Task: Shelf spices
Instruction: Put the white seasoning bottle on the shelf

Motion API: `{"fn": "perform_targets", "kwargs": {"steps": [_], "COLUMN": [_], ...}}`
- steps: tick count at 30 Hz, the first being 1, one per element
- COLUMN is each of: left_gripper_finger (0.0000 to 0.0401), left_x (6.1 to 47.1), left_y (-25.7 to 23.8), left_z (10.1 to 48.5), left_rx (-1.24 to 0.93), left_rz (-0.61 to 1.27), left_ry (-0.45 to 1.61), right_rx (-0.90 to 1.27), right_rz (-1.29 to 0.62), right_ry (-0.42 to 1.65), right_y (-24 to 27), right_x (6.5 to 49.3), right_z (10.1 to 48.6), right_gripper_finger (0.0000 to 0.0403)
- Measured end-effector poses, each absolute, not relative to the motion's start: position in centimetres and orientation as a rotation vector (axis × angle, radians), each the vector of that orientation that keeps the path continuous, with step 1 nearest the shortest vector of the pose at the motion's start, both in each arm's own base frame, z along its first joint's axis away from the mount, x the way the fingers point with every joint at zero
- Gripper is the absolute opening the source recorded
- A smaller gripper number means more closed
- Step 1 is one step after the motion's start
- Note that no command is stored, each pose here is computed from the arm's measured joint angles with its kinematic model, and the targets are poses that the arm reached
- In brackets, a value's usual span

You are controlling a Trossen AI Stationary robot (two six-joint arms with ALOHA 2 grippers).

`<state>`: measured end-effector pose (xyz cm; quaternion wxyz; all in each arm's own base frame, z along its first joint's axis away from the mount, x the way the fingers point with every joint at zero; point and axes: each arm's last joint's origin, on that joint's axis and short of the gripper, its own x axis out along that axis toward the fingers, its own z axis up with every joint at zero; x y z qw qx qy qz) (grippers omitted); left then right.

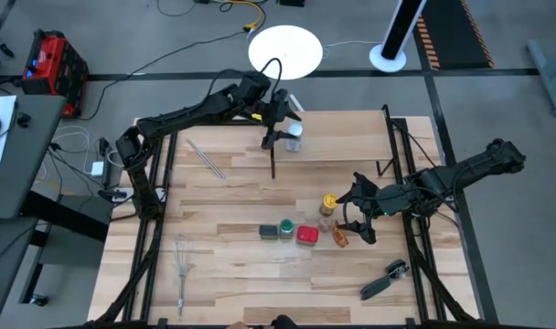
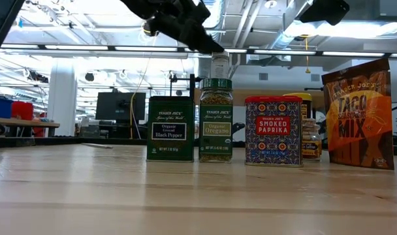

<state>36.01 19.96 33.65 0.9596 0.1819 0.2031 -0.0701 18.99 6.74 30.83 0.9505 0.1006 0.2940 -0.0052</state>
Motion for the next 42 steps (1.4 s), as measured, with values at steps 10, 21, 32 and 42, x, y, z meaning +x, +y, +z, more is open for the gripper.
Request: {"fn": "perform_targets", "kwargs": {"steps": [10, 21, 32, 42], "left_gripper_finger": [0.0254, 0.0254, 0.0217, 0.0012], "left_x": [33.4, 31.9, 33.2, 33.8], "left_y": [18.1, 13.5, 9.6, 7.5], "left_z": [37.2, 36.2, 35.7, 35.7], "left_rx": [0.363, 0.298, 0.398, 0.436], "left_rz": [-0.162, -0.402, -0.330, -0.237], "left_ry": [0.379, 0.584, 0.724, 0.787], "right_rx": [0.203, 0.202, 0.100, 0.078], "right_rz": [-0.023, -0.097, -0.099, -0.148], "right_ry": [0.594, 0.446, 0.320, 0.315], "right_y": [6.6, 5.3, 4.4, 3.2], "right_x": [19.0, 20.1, 20.9, 21.2], "right_z": [30.8, 32.0, 33.2, 33.2], "right_gripper_finger": [0.0366, 0.0366, 0.0366, 0.0366]}}
